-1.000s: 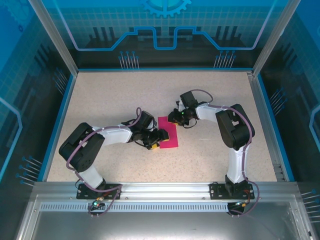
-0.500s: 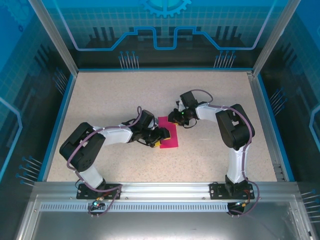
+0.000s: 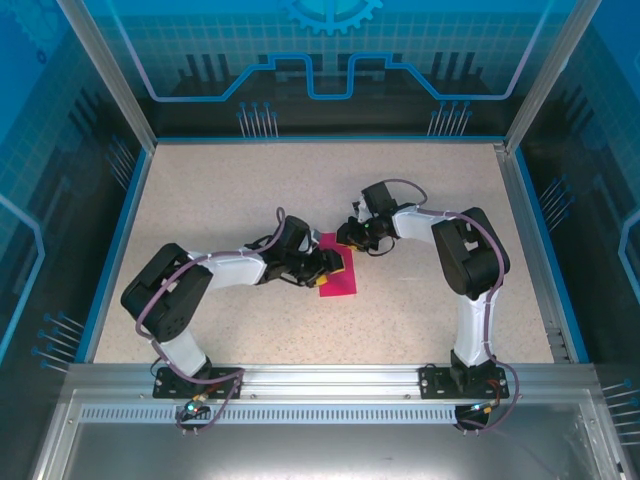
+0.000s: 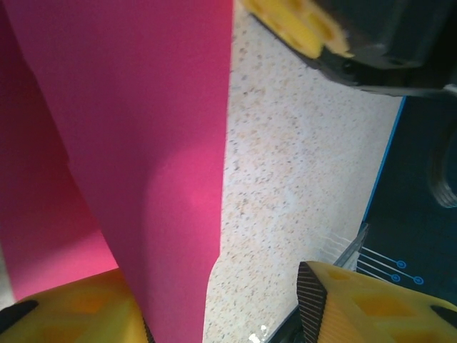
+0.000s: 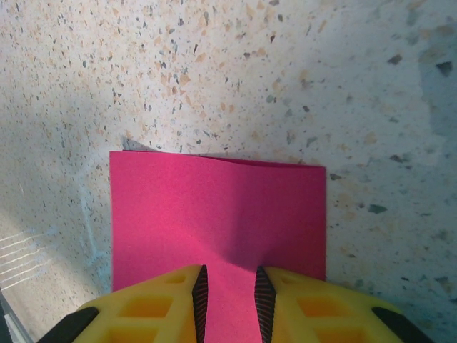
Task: Fold a paper plane with a square sheet of paper (pick it up from the middle)
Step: Fold the triangle a second time at the center of the table.
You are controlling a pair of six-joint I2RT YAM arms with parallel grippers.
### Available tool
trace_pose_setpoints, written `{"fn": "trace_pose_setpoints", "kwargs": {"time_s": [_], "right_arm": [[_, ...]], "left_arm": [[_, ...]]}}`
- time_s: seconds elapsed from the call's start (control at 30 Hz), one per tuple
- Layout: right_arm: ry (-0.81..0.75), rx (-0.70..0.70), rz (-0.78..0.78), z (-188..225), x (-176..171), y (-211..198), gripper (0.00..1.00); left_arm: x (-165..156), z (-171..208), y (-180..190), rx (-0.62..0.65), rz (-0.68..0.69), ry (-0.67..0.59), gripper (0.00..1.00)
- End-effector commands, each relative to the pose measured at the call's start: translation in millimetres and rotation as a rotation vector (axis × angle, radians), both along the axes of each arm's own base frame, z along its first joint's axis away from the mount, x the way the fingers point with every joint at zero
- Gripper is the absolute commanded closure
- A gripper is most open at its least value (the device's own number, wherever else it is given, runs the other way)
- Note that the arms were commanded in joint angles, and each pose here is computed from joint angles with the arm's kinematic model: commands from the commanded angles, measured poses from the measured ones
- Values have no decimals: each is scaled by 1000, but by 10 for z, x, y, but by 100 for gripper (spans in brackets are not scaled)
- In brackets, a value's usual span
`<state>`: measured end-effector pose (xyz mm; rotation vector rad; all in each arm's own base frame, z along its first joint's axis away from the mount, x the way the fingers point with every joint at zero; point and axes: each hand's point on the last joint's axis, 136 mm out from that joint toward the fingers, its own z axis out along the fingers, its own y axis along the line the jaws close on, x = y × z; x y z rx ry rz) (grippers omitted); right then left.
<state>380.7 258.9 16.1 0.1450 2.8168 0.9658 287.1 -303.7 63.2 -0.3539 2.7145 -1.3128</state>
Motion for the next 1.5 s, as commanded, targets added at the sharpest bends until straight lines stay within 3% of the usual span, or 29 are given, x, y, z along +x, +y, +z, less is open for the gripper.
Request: {"fn": "trace_pose_setpoints", "kwargs": {"time_s": [0.0, 0.23, 0.6, 0.83, 1.1, 1.3, 1.47], "right_arm": [[125, -88, -19, -430, -231, -214, 72], [134, -96, -24, -460, -238, -230, 72], [135, -106, -27, -479, -224, -243, 72], [135, -112, -27, -474, -219, -247, 72], [134, -96, -22, -450, -210, -222, 72], [75, 1, -4, -121, -80, -91, 71], [-38, 107, 2, 381, 59, -96, 69]], "left_arm": [[103, 159, -147, -53, -23, -51, 43], [137, 190, -181, -64, -24, -52, 40], [-166, 193, -50, -86, -53, -19, 46], [-77, 338, -108, -119, -48, -62, 54], [100, 244, -181, -102, -23, -70, 56], [161, 89, -171, -63, -9, -63, 59], [157, 1, -107, -13, 1, -62, 68]]}}
